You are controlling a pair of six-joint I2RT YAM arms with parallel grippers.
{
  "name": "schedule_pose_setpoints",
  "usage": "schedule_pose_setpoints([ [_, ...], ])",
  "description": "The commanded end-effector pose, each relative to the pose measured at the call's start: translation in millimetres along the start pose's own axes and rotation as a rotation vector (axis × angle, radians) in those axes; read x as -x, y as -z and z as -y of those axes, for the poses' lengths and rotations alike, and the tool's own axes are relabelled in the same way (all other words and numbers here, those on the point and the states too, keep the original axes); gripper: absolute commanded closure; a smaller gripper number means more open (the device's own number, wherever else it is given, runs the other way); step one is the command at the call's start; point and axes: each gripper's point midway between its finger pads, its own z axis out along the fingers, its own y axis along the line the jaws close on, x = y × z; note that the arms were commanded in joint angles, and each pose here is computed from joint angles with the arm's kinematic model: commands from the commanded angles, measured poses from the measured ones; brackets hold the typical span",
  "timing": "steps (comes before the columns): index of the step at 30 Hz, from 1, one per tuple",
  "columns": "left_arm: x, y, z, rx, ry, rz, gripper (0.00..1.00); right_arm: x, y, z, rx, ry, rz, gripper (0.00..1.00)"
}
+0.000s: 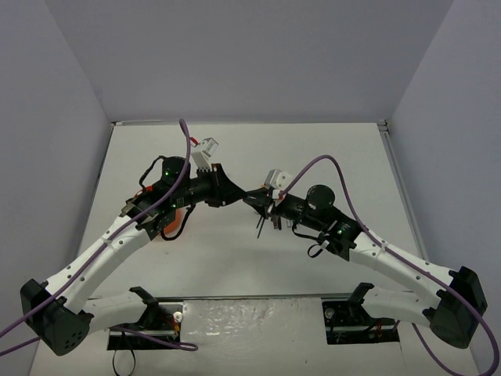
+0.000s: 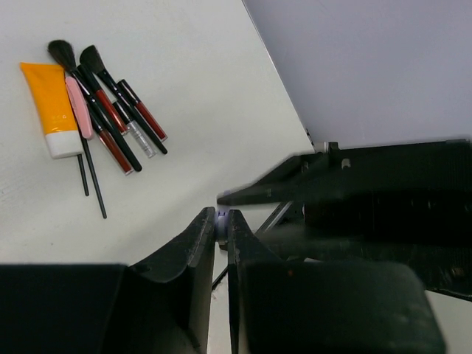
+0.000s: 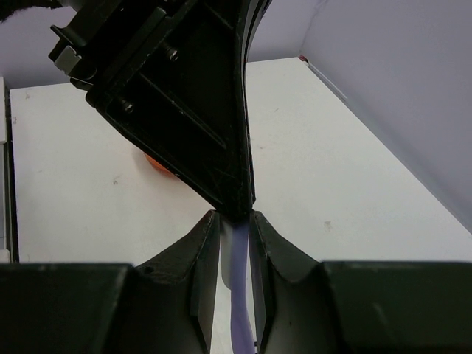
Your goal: Organize the makeup
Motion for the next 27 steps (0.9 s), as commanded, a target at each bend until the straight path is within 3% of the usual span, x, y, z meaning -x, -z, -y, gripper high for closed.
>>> schedule_pose_setpoints([
  [1,24,12,18,-0.03,-0.063,0.088,1.0,41,-1,6,-0.022,0.028,0.14,0.43],
  [5,27,18,-1,0.086,-0.113,0.098,1.0,38,3,12,-0.056,0.021,0.12,0.16],
  [9,42,30,-26,0.241,-0.148,0.141,1.0,31,10,28,-0.141,0.008,0.082,0.01],
  [19,106,135,-135,0.872,-0.208,0.239,1.0,-17,59,103,-0.53,-0.167,-0.045,0.0],
  [27,134,162,-188,1.065,-0.216,0.226,1.0,-34,64,109,-0.564,-0.205,-0.074,0.0],
])
